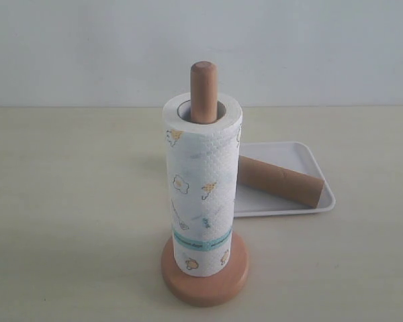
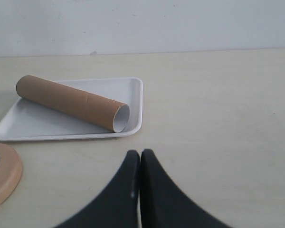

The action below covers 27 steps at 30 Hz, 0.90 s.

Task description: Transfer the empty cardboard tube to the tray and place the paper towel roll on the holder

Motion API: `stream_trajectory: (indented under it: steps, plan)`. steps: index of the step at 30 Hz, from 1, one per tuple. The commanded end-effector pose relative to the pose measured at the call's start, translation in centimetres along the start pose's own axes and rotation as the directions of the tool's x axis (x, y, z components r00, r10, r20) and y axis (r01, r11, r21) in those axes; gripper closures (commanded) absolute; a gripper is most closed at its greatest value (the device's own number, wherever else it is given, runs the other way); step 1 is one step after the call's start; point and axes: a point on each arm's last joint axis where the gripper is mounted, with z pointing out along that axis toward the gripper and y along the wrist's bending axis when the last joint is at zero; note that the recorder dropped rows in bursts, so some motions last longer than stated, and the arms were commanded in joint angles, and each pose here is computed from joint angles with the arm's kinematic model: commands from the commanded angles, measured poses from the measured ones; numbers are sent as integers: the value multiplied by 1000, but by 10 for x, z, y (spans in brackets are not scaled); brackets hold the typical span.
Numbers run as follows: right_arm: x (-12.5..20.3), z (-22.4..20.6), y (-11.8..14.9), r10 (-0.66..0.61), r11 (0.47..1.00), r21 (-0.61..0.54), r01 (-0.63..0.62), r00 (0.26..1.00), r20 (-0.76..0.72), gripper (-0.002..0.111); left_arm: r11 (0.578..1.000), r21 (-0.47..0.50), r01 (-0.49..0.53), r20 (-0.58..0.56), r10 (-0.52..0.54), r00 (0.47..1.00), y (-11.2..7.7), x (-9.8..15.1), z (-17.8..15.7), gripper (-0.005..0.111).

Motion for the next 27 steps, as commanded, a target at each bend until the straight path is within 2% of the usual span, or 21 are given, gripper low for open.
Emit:
stream_trajectory:
  steps: [1, 27]
  plan:
    - [-1, 0, 0, -10, 1000, 5, 10, 1000, 13, 108, 1000, -6, -5, 0, 5, 1000, 0, 1, 0, 103]
    - [-1, 0, 0, -10, 1000, 5, 10, 1000, 13, 108, 1000, -16, -2, 0, 2, 1000, 1, 1, 0, 103]
